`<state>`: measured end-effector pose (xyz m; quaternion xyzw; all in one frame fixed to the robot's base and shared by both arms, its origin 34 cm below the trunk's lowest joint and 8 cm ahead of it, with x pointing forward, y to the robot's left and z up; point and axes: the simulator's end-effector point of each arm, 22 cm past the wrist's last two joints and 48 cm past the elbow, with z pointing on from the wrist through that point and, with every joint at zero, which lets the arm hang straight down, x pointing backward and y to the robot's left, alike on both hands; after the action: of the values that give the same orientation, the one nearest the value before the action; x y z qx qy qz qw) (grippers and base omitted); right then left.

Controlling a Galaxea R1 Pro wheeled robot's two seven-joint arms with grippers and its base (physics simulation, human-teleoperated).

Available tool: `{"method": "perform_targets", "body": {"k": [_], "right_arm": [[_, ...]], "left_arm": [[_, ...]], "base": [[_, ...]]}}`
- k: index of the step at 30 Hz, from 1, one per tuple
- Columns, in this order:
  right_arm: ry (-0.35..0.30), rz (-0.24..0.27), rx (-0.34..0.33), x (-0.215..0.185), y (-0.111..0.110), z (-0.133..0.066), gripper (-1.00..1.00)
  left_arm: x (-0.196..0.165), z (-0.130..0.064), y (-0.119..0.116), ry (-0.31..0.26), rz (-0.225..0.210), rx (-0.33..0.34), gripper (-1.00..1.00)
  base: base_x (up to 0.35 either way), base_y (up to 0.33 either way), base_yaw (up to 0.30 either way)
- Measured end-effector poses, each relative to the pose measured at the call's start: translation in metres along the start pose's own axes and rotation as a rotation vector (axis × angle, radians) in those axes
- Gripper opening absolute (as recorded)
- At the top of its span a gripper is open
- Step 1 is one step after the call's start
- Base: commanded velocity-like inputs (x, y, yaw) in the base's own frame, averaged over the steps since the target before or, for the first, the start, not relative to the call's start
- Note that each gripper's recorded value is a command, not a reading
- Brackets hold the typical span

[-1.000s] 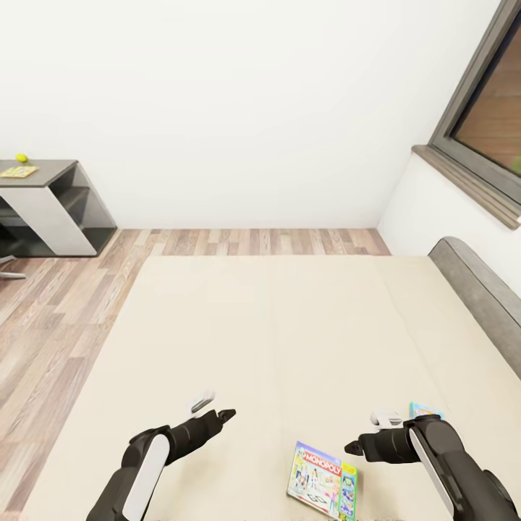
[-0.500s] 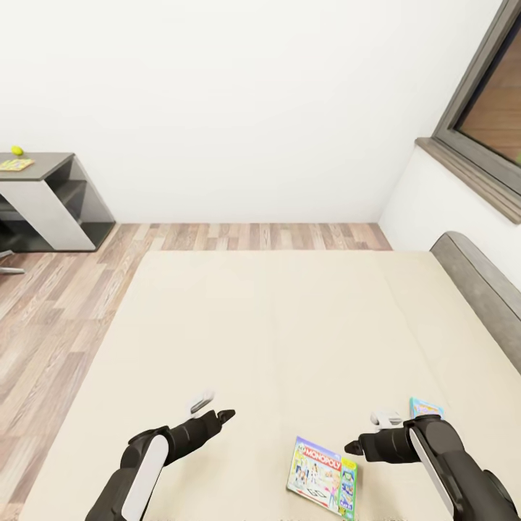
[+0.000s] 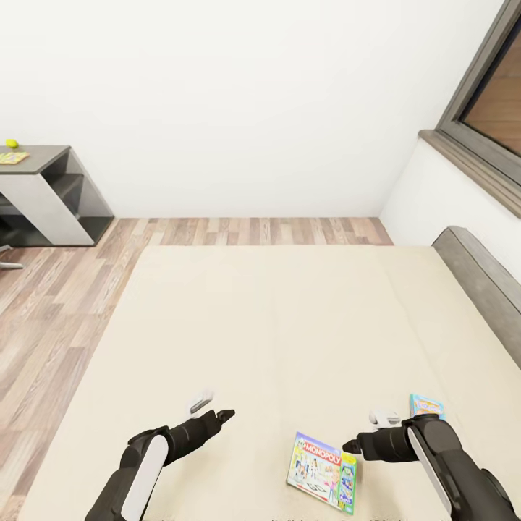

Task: Put all the toys in the child's room - the three board games (two on the bed and one on the table), the two jigsaw puzzles on the table, and the tennis ball on the table - inside the toy box on the table in the child's room.

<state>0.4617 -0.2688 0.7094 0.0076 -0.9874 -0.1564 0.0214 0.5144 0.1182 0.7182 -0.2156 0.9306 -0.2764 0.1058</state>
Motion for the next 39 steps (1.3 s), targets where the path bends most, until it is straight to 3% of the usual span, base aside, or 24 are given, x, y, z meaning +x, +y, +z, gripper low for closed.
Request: {"method": "perform_targets", "body": {"k": [39], "right_arm": [[0.065,0.024,-0.011,0.019,-0.004,0.023,1.00]], "left_arm": [[0.019,0.015,0.023,0.047,-0.025,-0.040,1.00]], "base": [[0.000,0.000,0.000]]}}
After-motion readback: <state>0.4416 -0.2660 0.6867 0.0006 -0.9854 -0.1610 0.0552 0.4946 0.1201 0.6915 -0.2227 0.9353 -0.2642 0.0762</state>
